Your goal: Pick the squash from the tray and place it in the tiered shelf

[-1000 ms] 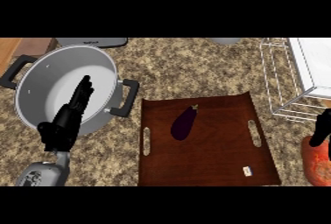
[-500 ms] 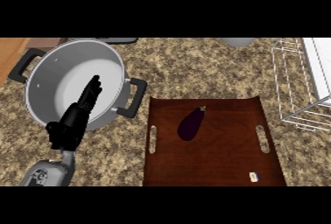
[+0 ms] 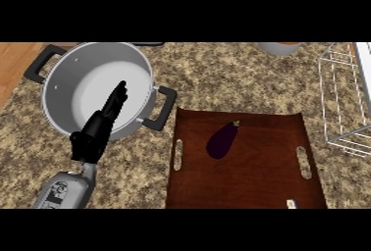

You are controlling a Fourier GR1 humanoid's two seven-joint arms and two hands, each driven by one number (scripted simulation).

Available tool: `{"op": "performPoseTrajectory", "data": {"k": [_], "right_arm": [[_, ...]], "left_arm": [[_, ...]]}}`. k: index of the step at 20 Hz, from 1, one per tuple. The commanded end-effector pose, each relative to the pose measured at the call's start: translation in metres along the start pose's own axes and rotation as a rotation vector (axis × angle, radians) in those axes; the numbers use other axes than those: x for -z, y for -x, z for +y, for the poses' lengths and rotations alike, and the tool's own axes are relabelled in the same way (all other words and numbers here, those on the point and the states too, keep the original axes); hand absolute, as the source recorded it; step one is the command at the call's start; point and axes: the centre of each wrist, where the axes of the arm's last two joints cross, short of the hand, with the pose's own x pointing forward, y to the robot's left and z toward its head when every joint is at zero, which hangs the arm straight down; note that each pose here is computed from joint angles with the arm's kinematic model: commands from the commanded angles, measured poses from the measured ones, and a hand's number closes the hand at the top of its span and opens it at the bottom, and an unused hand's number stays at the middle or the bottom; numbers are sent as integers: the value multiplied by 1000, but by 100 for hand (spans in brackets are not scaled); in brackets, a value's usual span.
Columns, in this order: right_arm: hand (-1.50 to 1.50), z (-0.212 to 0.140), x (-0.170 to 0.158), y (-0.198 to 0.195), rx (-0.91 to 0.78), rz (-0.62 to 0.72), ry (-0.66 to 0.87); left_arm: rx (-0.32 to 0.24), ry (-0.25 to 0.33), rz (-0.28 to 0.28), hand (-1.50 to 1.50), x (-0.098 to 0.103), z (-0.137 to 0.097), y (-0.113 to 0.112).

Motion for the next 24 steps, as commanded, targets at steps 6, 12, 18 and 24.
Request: {"op": "performPoseTrajectory", "data": {"k": [6, 12, 18, 24], "right_arm": [[150, 21, 12, 26, 32, -237, -36], [150, 59, 13, 61, 46, -202, -32], [150, 70, 30, 69, 346, -162, -27], [150, 83, 50, 79, 371, -150, -11]], "left_arm": [[1, 14, 37, 0, 1, -8, 11], [-12, 6, 40, 0, -1, -5, 13], [0, 14, 40, 0, 4, -8, 14], [-12, 26, 31, 0, 11, -10, 3]]}}
